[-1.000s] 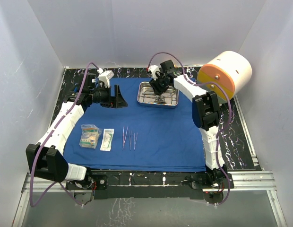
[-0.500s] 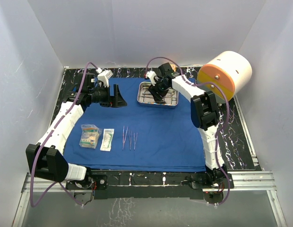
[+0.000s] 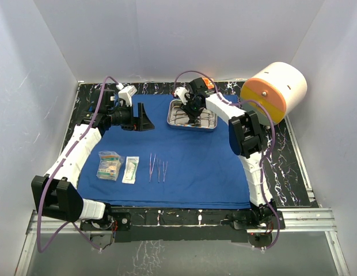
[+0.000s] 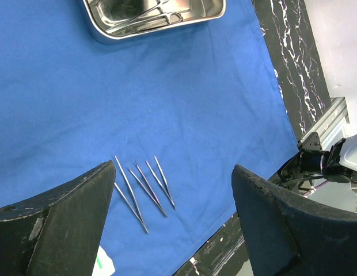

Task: Open and lay out the surgical kit
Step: Pick up the medical item from the container.

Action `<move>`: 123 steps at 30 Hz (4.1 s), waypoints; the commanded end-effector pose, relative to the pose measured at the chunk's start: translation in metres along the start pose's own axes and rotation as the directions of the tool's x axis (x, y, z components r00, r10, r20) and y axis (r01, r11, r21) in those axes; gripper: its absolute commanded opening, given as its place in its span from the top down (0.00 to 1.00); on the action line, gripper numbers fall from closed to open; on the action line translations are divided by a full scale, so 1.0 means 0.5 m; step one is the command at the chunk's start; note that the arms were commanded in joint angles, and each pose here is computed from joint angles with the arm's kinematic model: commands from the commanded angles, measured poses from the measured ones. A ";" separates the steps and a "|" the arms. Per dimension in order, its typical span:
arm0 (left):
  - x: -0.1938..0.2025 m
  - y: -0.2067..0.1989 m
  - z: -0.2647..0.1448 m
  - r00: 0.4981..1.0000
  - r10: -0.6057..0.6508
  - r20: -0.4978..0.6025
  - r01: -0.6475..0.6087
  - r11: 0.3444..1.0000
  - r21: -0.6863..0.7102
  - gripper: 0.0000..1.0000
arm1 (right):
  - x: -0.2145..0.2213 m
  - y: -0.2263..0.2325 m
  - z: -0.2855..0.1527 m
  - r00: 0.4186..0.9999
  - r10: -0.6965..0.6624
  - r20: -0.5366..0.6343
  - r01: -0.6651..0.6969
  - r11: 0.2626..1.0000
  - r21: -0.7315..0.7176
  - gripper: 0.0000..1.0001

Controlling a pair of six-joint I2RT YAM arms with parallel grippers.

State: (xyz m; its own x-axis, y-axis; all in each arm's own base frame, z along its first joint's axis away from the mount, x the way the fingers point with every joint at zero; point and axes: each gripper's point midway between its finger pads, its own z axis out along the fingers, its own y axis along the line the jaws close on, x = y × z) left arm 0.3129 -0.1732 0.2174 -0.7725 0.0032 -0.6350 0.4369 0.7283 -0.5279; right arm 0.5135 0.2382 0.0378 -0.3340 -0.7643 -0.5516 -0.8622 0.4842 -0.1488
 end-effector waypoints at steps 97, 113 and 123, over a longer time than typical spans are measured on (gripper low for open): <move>-0.010 -0.012 -0.027 0.999 -0.019 0.049 0.017 0.999 0.037 0.18 | -0.122 -0.065 -0.044 0.955 0.202 0.216 -0.203 0.979 -0.020 1.00; -0.015 -0.004 -0.026 0.999 -0.014 0.052 0.014 1.000 0.015 0.17 | -0.204 -0.088 -0.146 0.925 0.187 0.330 -0.206 0.978 0.023 1.00; -0.078 0.009 -0.006 0.994 -0.037 0.099 0.038 0.999 -0.007 0.20 | -0.255 -0.061 -0.255 0.854 0.283 0.437 -0.317 0.948 0.005 1.00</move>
State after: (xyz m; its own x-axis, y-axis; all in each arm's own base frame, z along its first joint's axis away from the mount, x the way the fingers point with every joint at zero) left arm 0.3258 -0.1654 0.2211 -0.7724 -0.0482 -0.6333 0.3984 0.7398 -0.5423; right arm 0.5394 0.2617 0.1444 -0.4376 -0.4447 -0.7815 -0.7416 0.6700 0.0340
